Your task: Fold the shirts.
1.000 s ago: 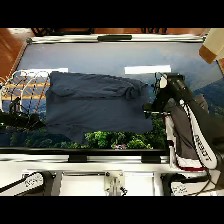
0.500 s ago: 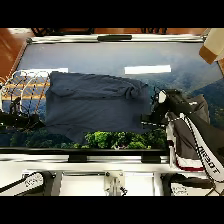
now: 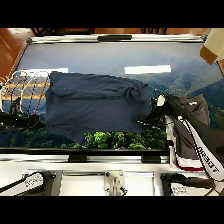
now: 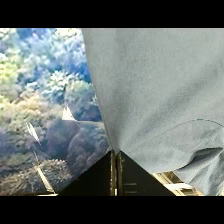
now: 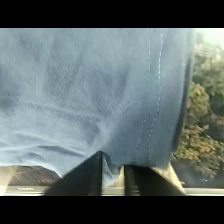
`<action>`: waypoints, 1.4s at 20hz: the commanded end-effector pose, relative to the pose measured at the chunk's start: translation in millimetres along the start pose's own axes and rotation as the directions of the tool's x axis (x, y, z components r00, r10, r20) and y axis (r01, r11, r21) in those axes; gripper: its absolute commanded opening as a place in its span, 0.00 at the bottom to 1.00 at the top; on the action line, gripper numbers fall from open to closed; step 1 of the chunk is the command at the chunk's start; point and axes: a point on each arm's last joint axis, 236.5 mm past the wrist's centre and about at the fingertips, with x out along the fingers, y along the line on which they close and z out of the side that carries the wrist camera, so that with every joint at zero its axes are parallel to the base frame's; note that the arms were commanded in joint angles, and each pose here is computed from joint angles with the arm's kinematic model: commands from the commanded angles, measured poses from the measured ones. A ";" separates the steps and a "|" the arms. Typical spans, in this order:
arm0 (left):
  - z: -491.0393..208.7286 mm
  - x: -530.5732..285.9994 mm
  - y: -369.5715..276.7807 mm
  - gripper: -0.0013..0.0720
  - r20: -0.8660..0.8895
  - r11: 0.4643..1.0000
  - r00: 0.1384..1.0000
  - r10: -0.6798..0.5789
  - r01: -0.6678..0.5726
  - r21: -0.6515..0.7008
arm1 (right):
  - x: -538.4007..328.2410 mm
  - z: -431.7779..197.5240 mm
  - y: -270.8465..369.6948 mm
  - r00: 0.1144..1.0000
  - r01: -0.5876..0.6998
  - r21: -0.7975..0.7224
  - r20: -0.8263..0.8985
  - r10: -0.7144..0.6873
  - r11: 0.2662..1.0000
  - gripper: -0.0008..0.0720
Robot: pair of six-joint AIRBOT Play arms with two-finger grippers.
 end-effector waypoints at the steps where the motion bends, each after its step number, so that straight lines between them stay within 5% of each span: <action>1: 0.2 -0.1 -0.1 0.06 0.001 1.000 1.000 0.001 -0.001 0.002 | 6.8 -1.2 3.6 1.000 -0.016 0.028 -0.019 0.016 0.999 0.12; 7: 3.1 -6.7 -10.3 0.05 0.002 0.999 1.000 -0.029 0.029 0.036 | -22.7 3.4 9.7 0.998 -0.028 -0.143 0.058 0.036 0.989 0.12; 10: 44.2 -54.3 -57.6 0.05 0.175 0.986 0.975 -0.135 0.114 0.123 | -102.7 25.1 9.2 0.955 0.065 -0.242 0.297 0.010 0.968 0.12; 12: 78.5 -122.0 -106.1 0.05 0.367 0.963 0.906 -0.211 0.130 0.234 | -194.3 38.3 8.8 0.841 0.179 -0.294 0.541 0.009 0.939 0.12; 16: 93.3 -316.8 -228.3 0.05 0.736 0.866 0.546 -0.400 -0.039 0.499 | -414.6 -1.0 11.3 0.374 0.306 -0.242 0.920 0.118 0.921 0.12; 21: -18.9 -530.2 -338.6 0.05 0.843 0.775 -0.023 -0.538 -0.408 0.483 | -606.8 -145.4 3.2 -0.226 0.273 -0.224 0.930 0.289 0.935 0.12; 24: -89.6 -581.2 -360.6 0.05 0.804 0.763 -0.219 -0.552 -0.521 0.382 | -634.2 -212.5 -19.2 -0.332 0.248 -0.223 0.895 0.299 0.943 0.12; 28: -124.6 -577.3 -342.3 0.06 0.869 0.798 -0.234 -0.436 -0.546 0.253 | -615.7 -245.7 -42.2 -0.282 0.228 -0.220 0.918 0.281 0.948 0.12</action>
